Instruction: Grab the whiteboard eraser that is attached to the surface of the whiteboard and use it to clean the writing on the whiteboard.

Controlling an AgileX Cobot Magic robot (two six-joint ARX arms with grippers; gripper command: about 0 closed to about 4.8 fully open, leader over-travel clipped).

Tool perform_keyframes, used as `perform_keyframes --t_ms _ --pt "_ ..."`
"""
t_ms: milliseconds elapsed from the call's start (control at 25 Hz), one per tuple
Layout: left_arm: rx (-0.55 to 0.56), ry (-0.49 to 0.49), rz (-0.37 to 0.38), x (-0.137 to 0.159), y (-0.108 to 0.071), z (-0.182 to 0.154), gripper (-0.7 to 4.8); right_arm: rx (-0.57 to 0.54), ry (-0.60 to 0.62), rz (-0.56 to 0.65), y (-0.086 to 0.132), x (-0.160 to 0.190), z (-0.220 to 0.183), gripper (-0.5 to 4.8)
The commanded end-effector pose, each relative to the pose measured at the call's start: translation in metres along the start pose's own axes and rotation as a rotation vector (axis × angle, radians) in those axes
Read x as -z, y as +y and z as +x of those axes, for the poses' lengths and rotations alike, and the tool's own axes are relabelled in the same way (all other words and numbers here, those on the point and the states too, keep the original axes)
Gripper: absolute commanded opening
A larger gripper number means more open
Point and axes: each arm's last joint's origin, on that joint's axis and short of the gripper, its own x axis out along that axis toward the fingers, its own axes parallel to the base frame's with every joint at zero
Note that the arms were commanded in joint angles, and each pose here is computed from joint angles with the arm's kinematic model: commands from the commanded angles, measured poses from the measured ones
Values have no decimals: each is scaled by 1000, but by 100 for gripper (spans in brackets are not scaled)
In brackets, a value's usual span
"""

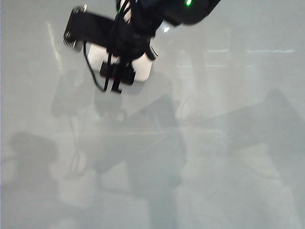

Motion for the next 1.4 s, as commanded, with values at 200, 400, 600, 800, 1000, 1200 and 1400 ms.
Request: perform_keyframes --t_ms 200,400,600,800,1000,1200,1400 --pt "2 -6 3 -1 0 0 -5 211 52 102 -61 14 -6 175" --pt "2 -6 3 -1 0 0 -5 266 50 58 -82 23 -9 175" --pt "2 -6 3 -1 0 0 -5 264 96 59 -90 46 -1 175" --pt "2 -6 3 -1 0 0 -5 185 96 81 -64 67 2 175" --pt "2 -6 2 -1 0 0 -5 92 73 67 -33 75 -6 172" --pt "2 -6 2 -1 0 0 -5 63 26 148 -27 75 -7 167" --pt "2 -6 2 -1 0 0 -5 25 -35 183 -19 72 -4 165"
